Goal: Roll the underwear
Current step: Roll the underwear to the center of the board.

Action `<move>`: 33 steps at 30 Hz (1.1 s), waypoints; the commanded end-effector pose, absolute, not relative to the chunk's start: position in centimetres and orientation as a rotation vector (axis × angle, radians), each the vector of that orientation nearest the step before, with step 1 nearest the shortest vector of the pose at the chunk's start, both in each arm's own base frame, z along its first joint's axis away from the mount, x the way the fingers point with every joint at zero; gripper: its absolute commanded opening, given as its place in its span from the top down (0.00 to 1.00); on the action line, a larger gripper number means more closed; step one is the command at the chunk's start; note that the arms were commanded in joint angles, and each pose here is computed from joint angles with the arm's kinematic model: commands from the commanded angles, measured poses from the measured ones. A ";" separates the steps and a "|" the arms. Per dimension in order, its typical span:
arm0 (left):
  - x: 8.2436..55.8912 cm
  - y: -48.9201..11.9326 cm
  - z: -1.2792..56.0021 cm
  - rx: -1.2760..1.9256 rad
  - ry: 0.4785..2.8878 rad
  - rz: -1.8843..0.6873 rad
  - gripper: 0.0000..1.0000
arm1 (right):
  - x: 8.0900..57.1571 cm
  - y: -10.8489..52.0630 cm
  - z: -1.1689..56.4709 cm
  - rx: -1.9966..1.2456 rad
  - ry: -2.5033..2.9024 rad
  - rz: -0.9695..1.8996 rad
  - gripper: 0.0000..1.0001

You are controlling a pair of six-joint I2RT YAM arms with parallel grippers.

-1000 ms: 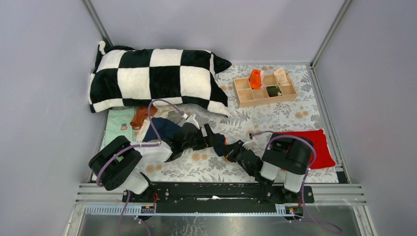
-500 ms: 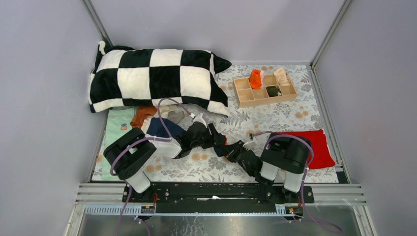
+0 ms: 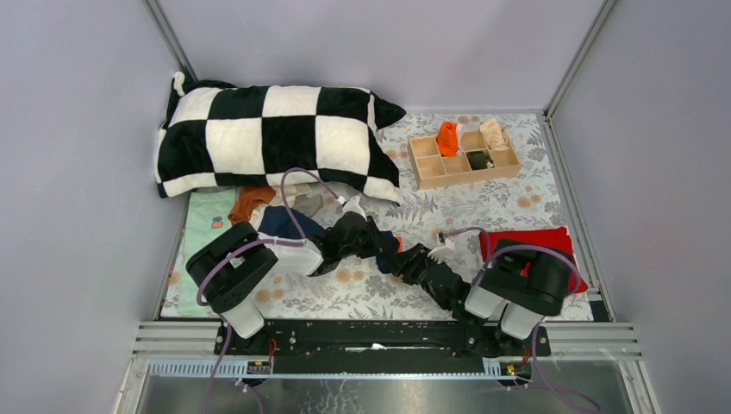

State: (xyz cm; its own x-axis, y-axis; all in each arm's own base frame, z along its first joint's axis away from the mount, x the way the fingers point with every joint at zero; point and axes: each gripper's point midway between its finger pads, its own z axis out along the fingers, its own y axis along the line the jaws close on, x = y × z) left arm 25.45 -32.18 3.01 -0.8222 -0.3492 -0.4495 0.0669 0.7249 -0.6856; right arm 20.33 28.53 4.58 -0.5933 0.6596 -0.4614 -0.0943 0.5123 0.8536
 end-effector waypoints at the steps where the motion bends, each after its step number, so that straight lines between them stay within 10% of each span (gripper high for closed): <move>1: 25.6 -29.5 -0.1 -0.157 2.427 -0.720 0.95 | 20.1 26.2 3.3 0.299 1.986 0.938 0.45; 18: 24.5 -27.3 -0.5 0.028 2.466 -0.563 0.98 | 17.5 21.8 6.6 0.079 2.176 0.799 0.17; 33: 23.0 -23.2 -0.9 0.131 2.550 -0.137 0.95 | 19.0 26.2 8.6 0.066 2.197 1.125 0.15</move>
